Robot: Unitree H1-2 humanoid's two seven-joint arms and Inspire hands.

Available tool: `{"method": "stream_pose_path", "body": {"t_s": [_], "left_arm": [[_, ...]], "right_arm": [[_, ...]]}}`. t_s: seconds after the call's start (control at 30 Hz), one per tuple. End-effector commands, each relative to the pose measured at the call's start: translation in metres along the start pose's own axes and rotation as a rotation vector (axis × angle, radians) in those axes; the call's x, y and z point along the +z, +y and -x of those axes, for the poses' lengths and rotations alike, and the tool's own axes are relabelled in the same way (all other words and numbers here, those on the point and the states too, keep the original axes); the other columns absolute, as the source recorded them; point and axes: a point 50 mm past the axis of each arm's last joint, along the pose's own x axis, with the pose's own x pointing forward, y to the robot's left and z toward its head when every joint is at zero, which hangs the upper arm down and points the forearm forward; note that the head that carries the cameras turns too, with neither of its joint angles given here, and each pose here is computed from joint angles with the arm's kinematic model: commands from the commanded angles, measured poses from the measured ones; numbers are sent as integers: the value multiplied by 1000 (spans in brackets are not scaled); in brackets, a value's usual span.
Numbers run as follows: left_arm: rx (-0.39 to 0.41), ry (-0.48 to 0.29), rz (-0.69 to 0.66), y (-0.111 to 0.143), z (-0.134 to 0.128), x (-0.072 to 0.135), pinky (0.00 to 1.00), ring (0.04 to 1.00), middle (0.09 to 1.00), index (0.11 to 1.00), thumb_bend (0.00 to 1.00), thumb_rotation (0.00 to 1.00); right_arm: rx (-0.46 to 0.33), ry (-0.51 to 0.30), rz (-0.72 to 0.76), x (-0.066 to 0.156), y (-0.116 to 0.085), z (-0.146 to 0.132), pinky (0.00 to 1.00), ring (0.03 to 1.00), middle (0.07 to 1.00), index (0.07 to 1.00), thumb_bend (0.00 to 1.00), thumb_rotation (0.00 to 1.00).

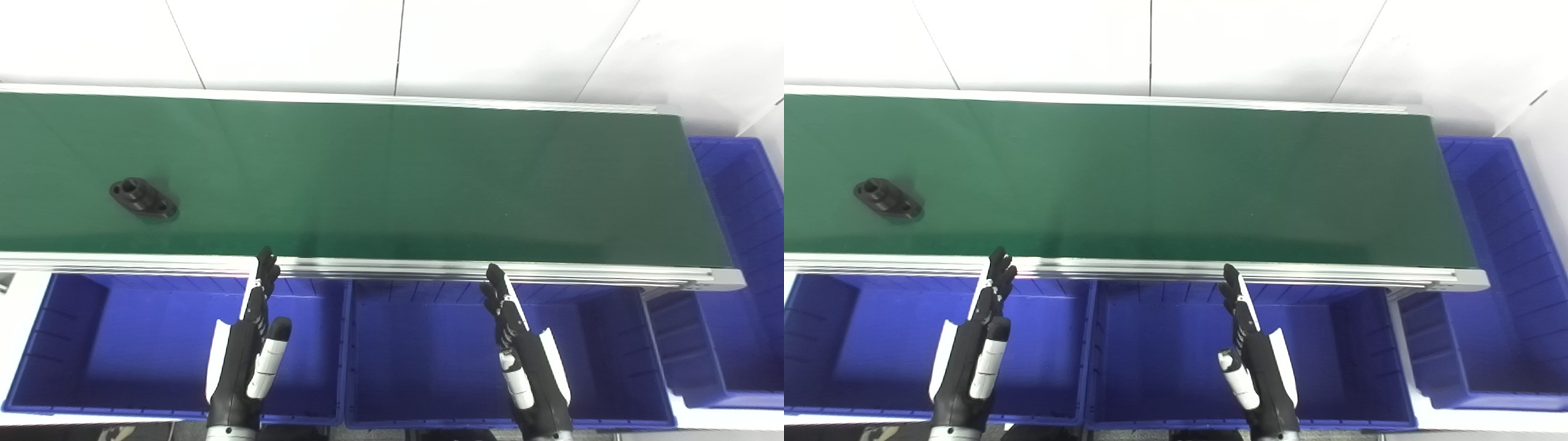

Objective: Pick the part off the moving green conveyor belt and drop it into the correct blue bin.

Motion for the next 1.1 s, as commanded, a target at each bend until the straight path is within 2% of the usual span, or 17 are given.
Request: {"method": "stream_pose_path", "body": {"t_s": [0.0, 0.23, 0.33, 0.53, 0.67, 0.8, 1.07], "left_arm": [[3, -48, -3, 1, 2, 4, 1000, 998, 1000, 1000, 636, 996], [10, -54, -20, -2, 2, -4, 976, 982, 999, 1000, 635, 1000], [12, -55, 10, -5, 1, -7, 997, 992, 994, 1000, 612, 985], [9, -41, -16, -9, 0, -10, 963, 978, 1000, 1000, 665, 999], [9, -39, 3, -12, 1, -9, 969, 983, 1000, 1000, 682, 1000], [11, -47, 3, -17, 0, -8, 915, 967, 993, 1000, 664, 992], [13, -51, 36, -29, -2, -1, 935, 967, 969, 1000, 635, 942]], "right_arm": [[2, -40, -15, 2, 0, 0, 999, 982, 1000, 1000, 852, 987], [-2, -29, -11, -9, -1, 0, 999, 980, 1000, 1000, 895, 989], [0, -30, -23, -13, -2, 0, 989, 980, 1000, 1000, 906, 980], [2, -18, -29, -17, -6, -1, 991, 988, 1000, 1000, 936, 972], [6, -18, -27, -17, -10, 0, 1000, 1000, 1000, 1000, 928, 965], [8, -16, -18, -16, -15, 1, 1000, 1000, 1000, 1000, 921, 973], [25, -35, -3, -12, -29, 3, 1000, 1000, 1000, 1000, 864, 981]]}}
